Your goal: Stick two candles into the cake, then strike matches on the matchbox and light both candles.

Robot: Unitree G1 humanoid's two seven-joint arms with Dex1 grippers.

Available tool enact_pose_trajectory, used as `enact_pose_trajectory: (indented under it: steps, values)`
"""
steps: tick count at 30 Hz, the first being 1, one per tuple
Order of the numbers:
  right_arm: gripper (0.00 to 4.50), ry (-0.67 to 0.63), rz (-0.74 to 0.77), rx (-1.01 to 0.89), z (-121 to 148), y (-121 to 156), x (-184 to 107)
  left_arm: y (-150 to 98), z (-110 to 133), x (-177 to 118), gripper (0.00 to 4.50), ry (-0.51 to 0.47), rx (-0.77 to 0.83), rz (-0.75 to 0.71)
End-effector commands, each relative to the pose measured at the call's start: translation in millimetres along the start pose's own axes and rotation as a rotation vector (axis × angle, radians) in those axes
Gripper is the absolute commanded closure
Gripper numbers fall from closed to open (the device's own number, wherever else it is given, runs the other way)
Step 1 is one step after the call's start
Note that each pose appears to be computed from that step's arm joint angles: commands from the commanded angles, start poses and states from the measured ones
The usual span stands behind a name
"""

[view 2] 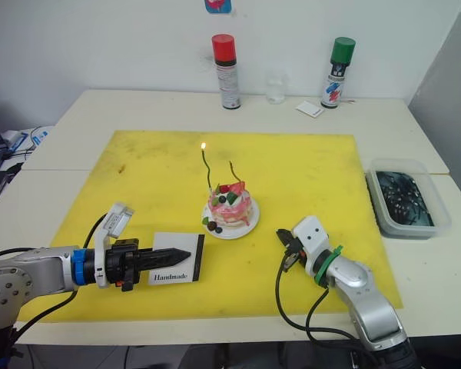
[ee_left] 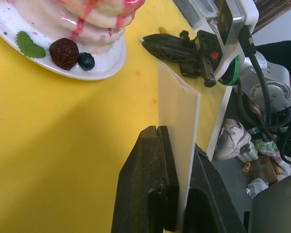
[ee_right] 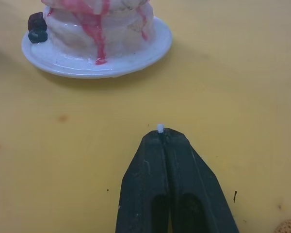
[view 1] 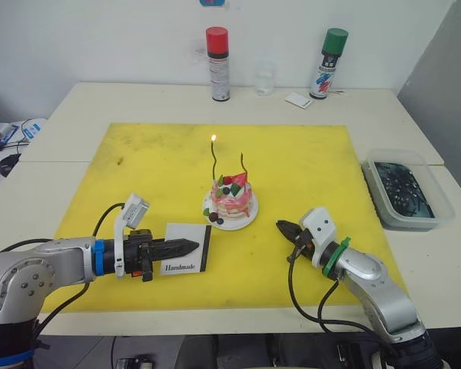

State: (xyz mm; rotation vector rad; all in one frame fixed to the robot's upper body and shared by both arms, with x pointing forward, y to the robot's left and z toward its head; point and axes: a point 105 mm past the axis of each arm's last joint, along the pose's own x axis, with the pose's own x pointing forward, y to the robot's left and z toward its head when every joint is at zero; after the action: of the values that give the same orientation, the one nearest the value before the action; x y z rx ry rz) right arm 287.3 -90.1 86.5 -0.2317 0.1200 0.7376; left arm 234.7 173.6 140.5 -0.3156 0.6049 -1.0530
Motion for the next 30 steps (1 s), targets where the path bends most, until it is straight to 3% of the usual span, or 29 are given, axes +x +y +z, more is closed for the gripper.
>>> enact_pose_trajectory:
  steps: [1, 9, 17, 30]
  values:
    - [4.46, -0.067, 0.01, -0.02, 23, -4, -4, -3, 10, -2, 4.5, -0.035, 0.014, -0.007]
    - [4.46, -0.167, 0.201, -0.121, 79, 10, -24, -16, 34, 11, 4.5, -0.094, -0.009, -0.114]
    - [4.46, -0.154, 0.438, -0.325, 117, 30, -35, -19, 40, 28, 4.5, -0.086, 0.005, -0.151]
    - [4.46, -0.093, 0.582, -0.531, 120, 56, -13, -19, 45, 37, 4.5, -0.107, 0.017, -0.175]
